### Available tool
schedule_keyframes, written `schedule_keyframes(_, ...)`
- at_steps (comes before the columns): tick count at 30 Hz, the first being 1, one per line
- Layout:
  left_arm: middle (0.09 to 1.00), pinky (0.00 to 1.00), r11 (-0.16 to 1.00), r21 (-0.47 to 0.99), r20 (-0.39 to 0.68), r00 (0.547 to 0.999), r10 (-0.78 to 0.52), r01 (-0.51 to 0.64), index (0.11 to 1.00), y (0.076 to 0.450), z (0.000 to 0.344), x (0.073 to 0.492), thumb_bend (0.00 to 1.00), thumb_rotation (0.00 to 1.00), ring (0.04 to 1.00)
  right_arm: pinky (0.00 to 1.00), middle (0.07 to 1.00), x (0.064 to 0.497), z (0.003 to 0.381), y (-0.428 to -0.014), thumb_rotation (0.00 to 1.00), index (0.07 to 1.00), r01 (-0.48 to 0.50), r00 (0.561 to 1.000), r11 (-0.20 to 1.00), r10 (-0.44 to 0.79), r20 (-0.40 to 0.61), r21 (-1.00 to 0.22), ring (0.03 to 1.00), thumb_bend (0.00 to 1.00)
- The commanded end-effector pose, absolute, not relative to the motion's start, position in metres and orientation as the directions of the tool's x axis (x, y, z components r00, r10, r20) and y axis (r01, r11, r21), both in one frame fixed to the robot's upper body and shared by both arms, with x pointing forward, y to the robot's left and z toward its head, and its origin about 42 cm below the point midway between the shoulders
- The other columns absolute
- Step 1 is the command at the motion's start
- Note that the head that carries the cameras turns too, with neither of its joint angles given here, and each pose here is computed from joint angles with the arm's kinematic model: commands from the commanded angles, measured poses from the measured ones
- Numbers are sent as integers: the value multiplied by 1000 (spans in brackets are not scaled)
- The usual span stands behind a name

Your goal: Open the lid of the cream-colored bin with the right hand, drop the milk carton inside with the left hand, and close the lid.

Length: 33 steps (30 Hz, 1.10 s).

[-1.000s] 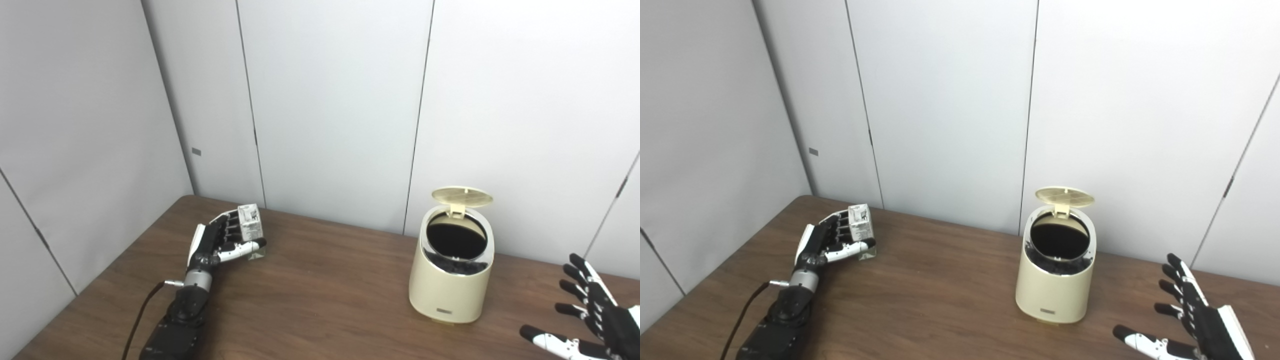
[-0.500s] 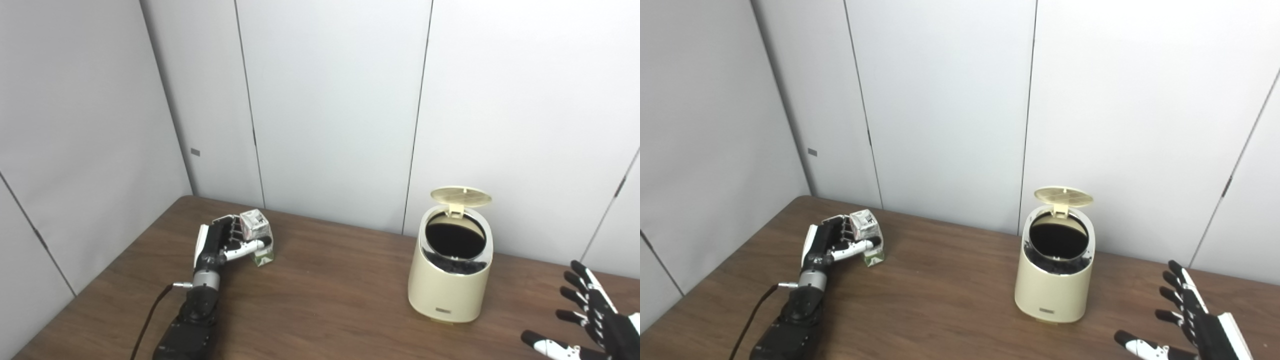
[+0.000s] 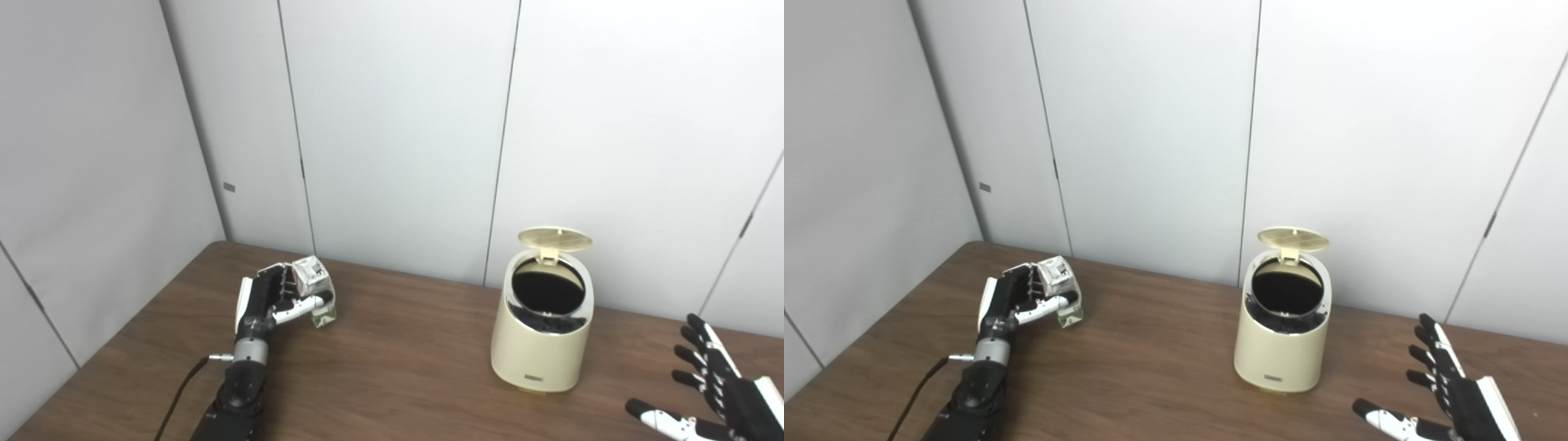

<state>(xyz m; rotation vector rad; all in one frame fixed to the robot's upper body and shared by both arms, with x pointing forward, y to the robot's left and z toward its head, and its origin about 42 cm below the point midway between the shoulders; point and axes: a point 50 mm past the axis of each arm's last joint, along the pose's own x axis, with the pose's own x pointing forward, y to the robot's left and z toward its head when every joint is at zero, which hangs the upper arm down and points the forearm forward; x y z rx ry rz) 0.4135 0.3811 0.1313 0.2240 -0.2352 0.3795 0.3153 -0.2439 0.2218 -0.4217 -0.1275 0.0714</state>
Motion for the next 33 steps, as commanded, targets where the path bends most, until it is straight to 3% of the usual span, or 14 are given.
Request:
schedule_keyframes(1, 491, 440, 913, 148, 434, 855, 285, -379, 482, 377, 180, 427, 523, 0, 470, 905, 980, 322, 235, -245, 0, 1000, -16, 979, 911, 98, 179, -411, 945, 520)
schedule_keyframes(13, 466, 332, 928, 153, 528, 822, 213, -339, 494, 322, 251, 409, 523, 0, 396, 902, 974, 338, 206, -262, 0, 1000, -22, 978, 927, 98, 186, -374, 948, 614)
schedule_keyframes(21, 474, 407, 936, 186, 571, 808, 145, -299, 489, 291, 273, 405, 523, 0, 441, 853, 952, 347, 187, -270, 1, 992, -22, 976, 919, 105, 192, -393, 917, 670)
schedule_keyframes(29, 469, 393, 954, 198, 604, 794, 64, -227, 492, 265, 284, 409, 523, 0, 433, 820, 935, 358, 172, -274, 182, 967, -28, 973, 922, 114, 202, -387, 909, 749)
schedule_keyframes(33, 468, 389, 956, 215, 613, 789, 28, -201, 493, 251, 288, 412, 523, 0, 432, 813, 932, 358, 170, -272, 189, 967, -30, 971, 918, 121, 207, -395, 902, 736)
